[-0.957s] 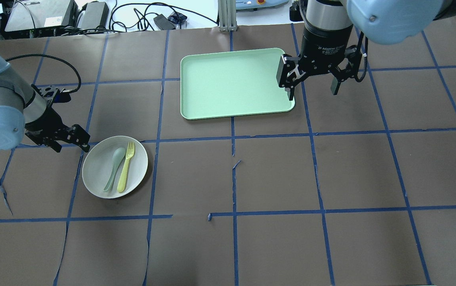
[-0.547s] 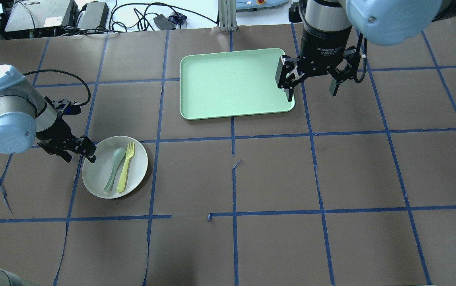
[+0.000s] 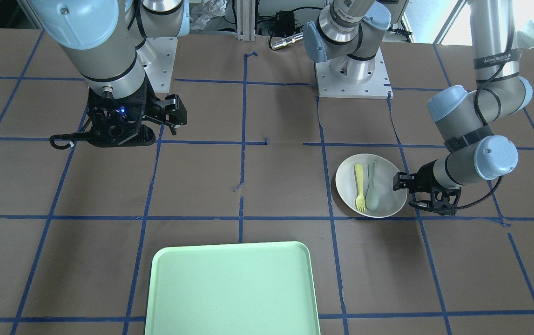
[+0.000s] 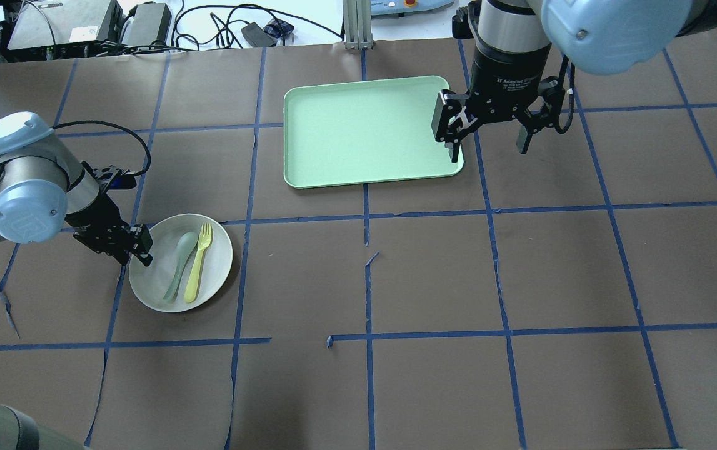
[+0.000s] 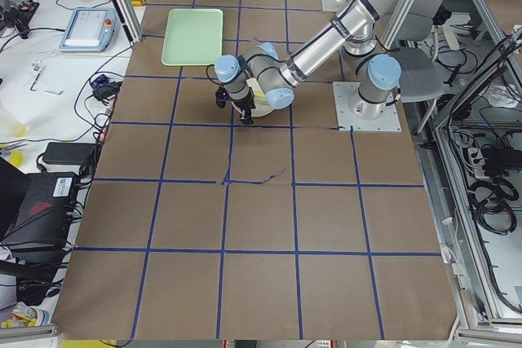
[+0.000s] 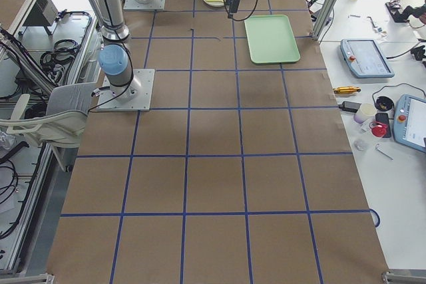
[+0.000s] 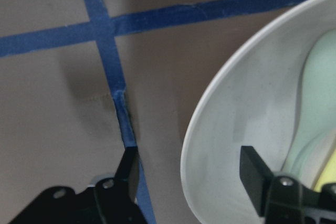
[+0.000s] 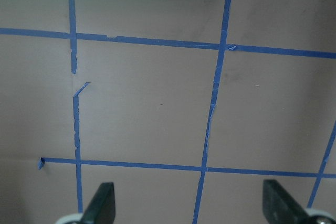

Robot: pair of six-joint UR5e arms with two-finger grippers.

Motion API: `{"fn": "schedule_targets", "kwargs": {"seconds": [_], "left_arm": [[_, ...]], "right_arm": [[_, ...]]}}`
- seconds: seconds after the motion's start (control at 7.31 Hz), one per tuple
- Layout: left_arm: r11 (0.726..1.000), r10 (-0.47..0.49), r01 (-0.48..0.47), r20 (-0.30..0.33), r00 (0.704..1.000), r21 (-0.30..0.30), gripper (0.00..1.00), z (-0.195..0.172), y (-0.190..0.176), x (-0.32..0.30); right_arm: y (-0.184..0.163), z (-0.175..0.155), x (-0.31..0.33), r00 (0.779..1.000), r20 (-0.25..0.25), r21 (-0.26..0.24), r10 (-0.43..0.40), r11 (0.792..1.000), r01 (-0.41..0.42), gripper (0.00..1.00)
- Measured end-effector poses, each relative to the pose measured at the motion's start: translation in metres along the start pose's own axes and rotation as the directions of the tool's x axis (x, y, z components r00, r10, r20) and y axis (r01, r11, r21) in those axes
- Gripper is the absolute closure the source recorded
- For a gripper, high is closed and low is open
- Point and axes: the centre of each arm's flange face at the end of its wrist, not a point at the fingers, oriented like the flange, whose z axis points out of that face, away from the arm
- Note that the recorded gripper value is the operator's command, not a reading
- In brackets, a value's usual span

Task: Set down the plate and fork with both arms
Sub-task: 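Move the left gripper down to the rim of the white plate and grasp it, then carry the white plate with the left gripper onto the mint-green tray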

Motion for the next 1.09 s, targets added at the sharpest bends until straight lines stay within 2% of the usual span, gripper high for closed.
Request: {"fn": "schedule_targets", "kwargs": {"seconds": [0.41, 0.68, 1.09], "left_arm": [[1.000, 0.004, -0.004, 0.005, 1.000, 0.009, 1.00, -0.004, -0.004, -0.003], [0.999, 0.005, -0.006, 0.015, 1.000, 0.038, 1.00, -0.030, -0.014, -0.008], [0.999, 0.001, 0.002, -0.062, 0.998, 0.042, 1.00, -0.078, -0.031, -0.010]], "right_arm": [[0.000, 0.001, 0.000, 1.000, 0.000, -0.002, -0.001, 1.000, 0.001, 0.00], [0.000, 0.002, -0.001, 1.000, 0.000, -0.003, -0.001, 1.000, 0.001, 0.00], [-0.001, 0.002, -0.001, 1.000, -0.001, -0.005, -0.001, 1.000, 0.001, 0.00]]}}
